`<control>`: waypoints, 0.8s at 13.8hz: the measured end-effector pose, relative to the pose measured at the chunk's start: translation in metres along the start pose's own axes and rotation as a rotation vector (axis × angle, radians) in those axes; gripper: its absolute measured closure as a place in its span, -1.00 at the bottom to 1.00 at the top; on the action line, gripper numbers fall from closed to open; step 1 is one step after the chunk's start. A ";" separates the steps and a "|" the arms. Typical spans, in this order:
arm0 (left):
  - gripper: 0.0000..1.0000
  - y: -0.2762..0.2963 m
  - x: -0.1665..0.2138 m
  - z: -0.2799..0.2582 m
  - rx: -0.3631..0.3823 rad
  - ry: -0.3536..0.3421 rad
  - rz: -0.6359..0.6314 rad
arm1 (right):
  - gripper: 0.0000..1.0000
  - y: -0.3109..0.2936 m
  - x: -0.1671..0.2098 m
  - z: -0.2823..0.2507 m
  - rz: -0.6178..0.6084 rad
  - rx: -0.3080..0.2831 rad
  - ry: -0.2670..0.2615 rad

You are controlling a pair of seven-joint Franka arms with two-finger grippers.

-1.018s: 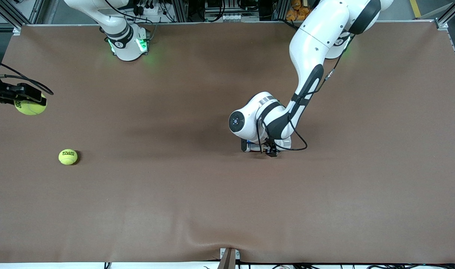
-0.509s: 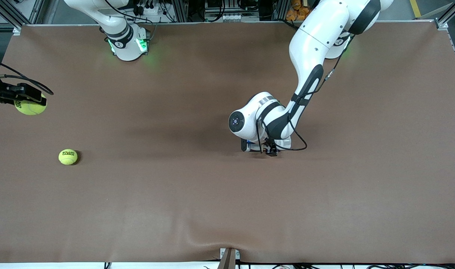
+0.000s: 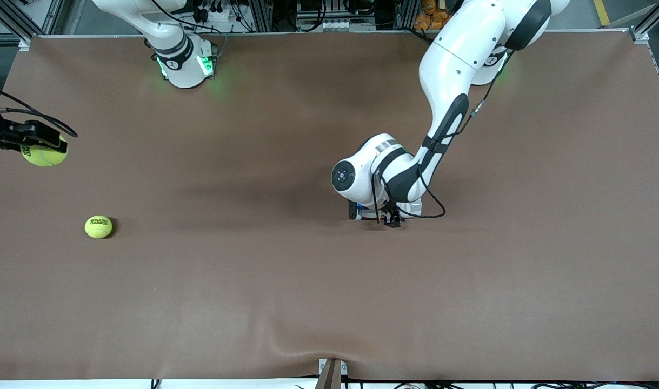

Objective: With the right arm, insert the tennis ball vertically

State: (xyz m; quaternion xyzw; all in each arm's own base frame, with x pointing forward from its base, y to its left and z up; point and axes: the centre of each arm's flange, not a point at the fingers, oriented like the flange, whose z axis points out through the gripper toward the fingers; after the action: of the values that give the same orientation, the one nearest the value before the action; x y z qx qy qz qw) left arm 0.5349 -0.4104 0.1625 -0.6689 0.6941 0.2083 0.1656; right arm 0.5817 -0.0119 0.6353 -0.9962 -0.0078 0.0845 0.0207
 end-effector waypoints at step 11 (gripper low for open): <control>-0.46 0.000 0.000 -0.002 0.002 0.002 -0.001 | -0.35 0.000 0.000 0.000 0.000 0.000 0.000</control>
State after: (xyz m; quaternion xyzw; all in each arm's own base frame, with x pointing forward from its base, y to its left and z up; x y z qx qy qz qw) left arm 0.5353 -0.4111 0.1640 -0.6692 0.6941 0.2070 0.1658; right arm 0.5817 -0.0119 0.6351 -0.9962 -0.0077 0.0846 0.0207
